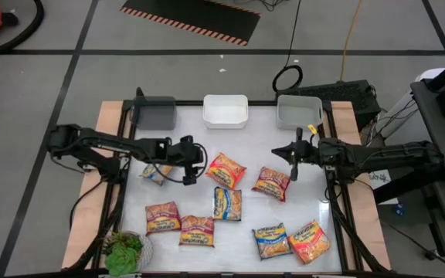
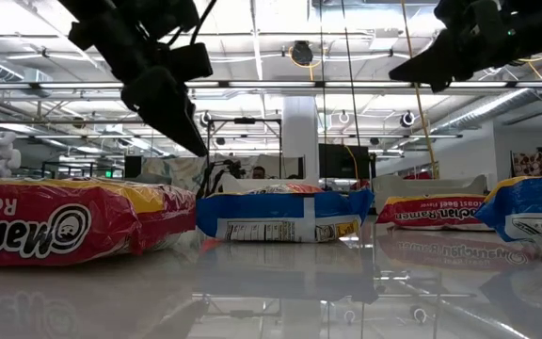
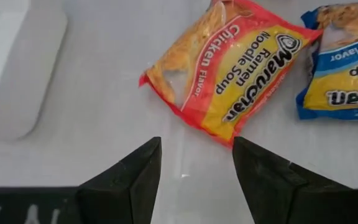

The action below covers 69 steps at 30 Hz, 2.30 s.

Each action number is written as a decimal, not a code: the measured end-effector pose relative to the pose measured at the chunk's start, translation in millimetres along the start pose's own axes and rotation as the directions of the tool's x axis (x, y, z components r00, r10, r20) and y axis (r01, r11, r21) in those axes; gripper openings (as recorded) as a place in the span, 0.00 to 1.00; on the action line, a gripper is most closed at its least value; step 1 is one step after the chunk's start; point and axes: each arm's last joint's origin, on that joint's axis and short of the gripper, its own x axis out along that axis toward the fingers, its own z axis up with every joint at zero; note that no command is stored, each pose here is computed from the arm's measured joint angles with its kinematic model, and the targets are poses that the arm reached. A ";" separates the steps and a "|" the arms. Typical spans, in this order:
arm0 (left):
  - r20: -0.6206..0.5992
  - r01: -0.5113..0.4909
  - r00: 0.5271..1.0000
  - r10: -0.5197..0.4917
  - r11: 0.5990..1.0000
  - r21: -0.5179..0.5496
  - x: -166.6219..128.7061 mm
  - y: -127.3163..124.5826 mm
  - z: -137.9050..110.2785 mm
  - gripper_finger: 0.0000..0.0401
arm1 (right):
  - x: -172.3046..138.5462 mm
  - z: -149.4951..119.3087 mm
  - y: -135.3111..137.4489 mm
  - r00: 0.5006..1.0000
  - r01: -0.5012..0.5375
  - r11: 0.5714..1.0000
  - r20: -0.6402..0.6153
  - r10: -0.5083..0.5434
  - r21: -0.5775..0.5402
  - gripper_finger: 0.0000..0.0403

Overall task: Sort Maruchan noodles
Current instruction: Put the top orange noodle pack into the gray bin

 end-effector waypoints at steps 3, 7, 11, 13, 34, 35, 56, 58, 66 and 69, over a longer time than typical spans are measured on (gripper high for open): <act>0.000 0.015 1.000 -0.015 1.000 0.012 3.7 -4.5 0.0 0.51 | 0.0 0.7 -0.1 1.000 0.002 0.999 0.008 -0.002 -0.034 0.00; -0.014 0.036 0.999 -0.036 0.999 0.028 9.0 -14.0 -1.4 0.59 | 0.0 2.8 -1.0 0.999 0.033 0.998 0.028 -0.031 -0.055 0.00; 0.010 0.040 0.999 -0.040 0.999 -0.008 15.9 -21.2 0.5 0.74 | 0.3 4.0 -1.9 0.997 0.063 0.996 0.037 -0.060 -0.071 0.00; 0.018 0.041 0.999 -0.040 0.999 -0.011 21.0 -24.7 0.8 0.82 | 0.9 3.5 -1.8 0.998 0.062 0.995 0.033 -0.060 -0.075 0.00; -0.106 0.036 0.994 -0.041 0.998 -0.050 80.7 -19.9 -21.1 0.90 | 2.4 3.0 -1.3 0.998 0.057 0.996 0.028 -0.055 -0.067 0.00; -0.100 0.039 0.994 -0.045 0.997 -0.065 82.6 -18.6 -21.0 0.88 | 2.4 3.0 -1.3 0.998 0.057 0.996 0.028 -0.055 -0.068 0.00; -0.012 -0.063 0.998 0.064 0.994 0.087 71.5 -6.4 -9.1 0.02 | 2.3 5.9 -1.5 0.997 0.060 0.996 0.058 -0.056 -0.060 0.00; 0.009 -0.119 0.993 0.119 0.985 0.125 65.5 -5.8 -5.5 0.01 | 2.4 10.9 -1.5 0.992 0.062 0.998 0.109 -0.058 -0.033 0.00; 0.147 -0.286 0.957 0.249 0.893 0.349 31.9 -9.1 17.8 0.01 | 20.4 35.9 17.0 0.978 -0.093 0.995 0.188 0.085 0.032 0.00; 0.194 -0.335 0.942 0.274 0.812 0.478 20.5 -14.0 24.8 0.00 | 40.2 47.3 26.8 0.996 -0.067 0.996 0.065 0.064 0.054 0.00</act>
